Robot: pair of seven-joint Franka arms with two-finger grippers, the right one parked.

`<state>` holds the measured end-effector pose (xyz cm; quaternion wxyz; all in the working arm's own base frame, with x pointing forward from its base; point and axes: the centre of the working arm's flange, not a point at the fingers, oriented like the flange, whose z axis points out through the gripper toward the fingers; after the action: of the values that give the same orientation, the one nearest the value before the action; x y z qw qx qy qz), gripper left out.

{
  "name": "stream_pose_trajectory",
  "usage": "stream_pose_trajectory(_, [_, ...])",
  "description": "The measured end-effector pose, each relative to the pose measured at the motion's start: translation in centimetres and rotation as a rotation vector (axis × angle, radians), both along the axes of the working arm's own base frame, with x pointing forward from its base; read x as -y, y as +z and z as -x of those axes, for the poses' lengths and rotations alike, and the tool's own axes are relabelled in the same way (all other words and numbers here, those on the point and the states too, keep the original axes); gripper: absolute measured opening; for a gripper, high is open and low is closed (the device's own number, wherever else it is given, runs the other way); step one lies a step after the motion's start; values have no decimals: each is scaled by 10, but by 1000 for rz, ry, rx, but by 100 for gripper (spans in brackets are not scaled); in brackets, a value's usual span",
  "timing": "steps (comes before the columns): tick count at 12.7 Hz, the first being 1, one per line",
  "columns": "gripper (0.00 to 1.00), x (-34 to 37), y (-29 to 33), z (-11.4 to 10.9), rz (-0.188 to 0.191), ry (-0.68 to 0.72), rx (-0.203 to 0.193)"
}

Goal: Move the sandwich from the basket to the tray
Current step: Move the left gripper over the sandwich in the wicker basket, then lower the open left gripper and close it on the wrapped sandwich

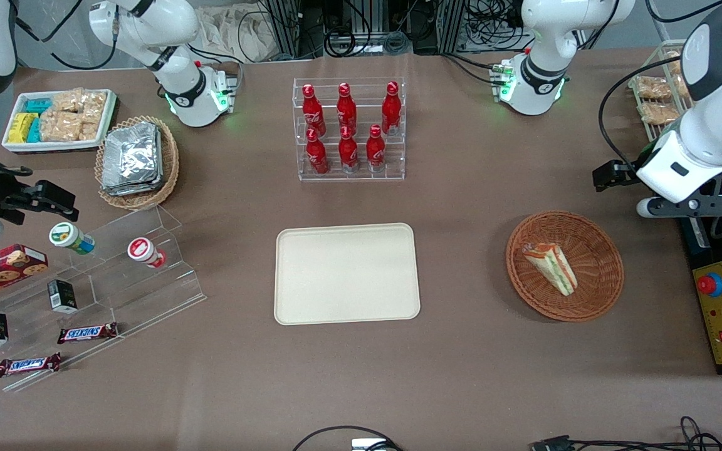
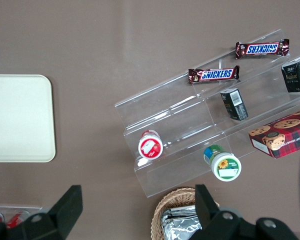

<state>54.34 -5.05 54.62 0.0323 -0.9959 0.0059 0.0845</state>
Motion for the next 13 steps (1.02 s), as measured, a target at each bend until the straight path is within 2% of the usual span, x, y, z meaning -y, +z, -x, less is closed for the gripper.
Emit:
stream_pose_trajectory(4, [100,-6,-28,-29,-4,23,-23])
stream_pose_trajectory(6, [100,-18,-46,-47,-9,137,-36])
stream_pose_trajectory(10, [100,-25,-112,-74,-41,440,-90])
stream_pose_trajectory(13, [100,-18,-164,-88,-46,618,-130])
